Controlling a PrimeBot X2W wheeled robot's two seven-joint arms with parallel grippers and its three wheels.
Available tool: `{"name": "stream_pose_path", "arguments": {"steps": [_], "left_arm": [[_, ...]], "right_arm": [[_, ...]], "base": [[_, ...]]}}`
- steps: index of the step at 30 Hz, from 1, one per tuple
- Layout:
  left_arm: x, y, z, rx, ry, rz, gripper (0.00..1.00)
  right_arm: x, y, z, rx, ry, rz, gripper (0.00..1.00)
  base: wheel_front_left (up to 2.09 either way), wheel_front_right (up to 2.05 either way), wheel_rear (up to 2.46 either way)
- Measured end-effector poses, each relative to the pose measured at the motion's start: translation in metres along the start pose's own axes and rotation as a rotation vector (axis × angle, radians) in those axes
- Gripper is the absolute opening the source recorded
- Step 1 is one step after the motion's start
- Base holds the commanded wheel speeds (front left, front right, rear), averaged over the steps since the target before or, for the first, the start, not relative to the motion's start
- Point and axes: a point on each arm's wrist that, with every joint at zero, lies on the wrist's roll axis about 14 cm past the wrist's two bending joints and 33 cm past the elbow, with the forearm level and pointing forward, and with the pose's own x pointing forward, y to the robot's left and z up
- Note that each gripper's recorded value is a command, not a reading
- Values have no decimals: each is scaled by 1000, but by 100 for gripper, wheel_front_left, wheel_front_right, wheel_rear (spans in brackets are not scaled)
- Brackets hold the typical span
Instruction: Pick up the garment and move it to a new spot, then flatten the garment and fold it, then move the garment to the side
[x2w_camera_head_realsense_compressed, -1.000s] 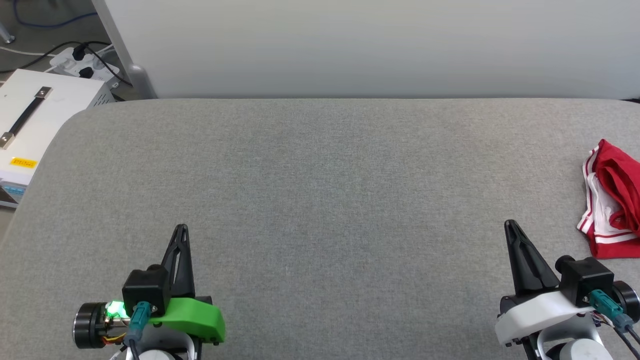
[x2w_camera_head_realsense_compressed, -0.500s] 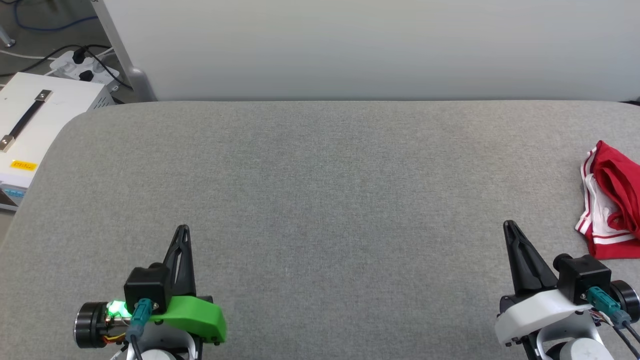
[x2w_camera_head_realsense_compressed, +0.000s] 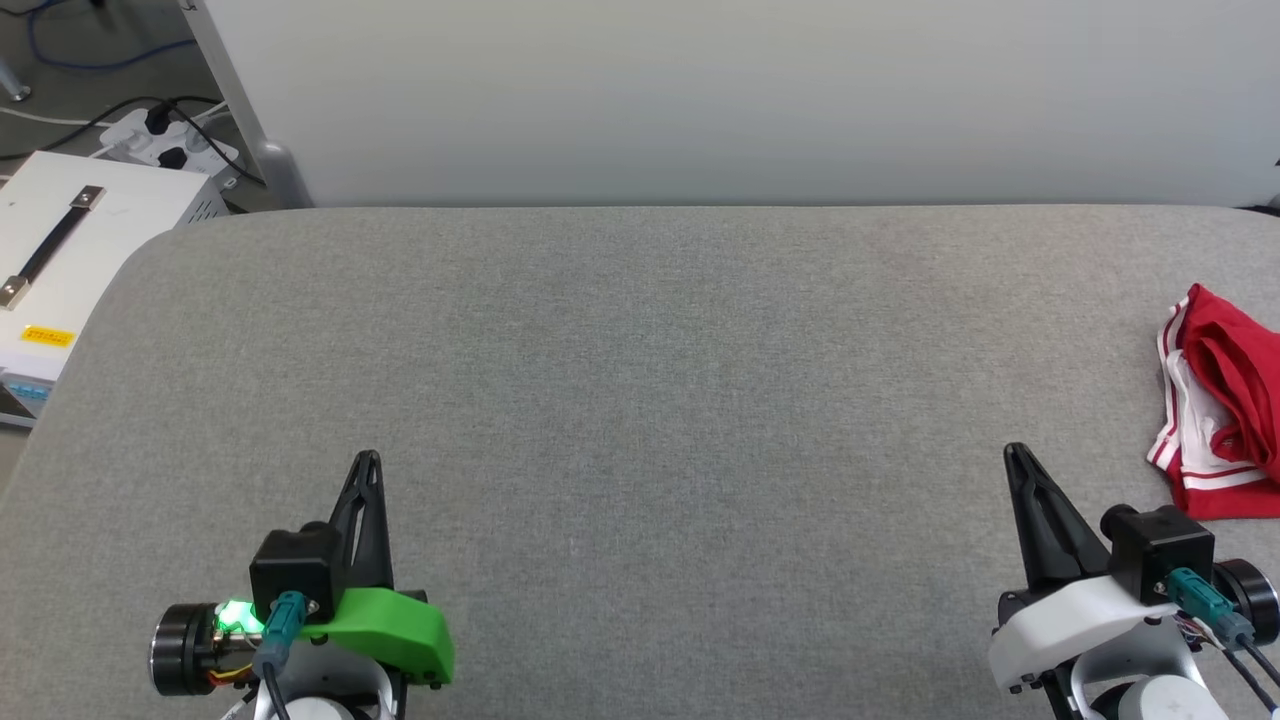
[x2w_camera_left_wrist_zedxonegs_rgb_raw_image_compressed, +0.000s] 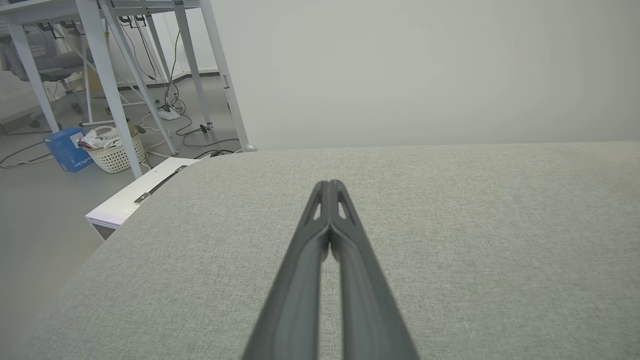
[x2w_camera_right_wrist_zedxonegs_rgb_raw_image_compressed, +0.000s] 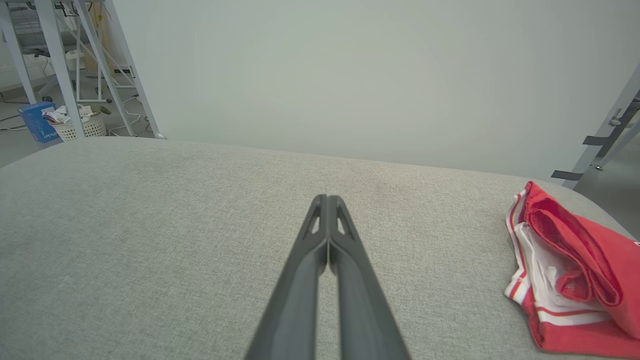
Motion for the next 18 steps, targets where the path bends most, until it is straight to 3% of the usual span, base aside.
{"name": "stream_pose_path", "arguments": {"steps": [18], "left_arm": [[0, -1, 1, -1, 18, -5, 0]], "right_arm": [[-1, 0, 0, -18, 22, -2, 0]], "base": [[0, 0, 0]]}}
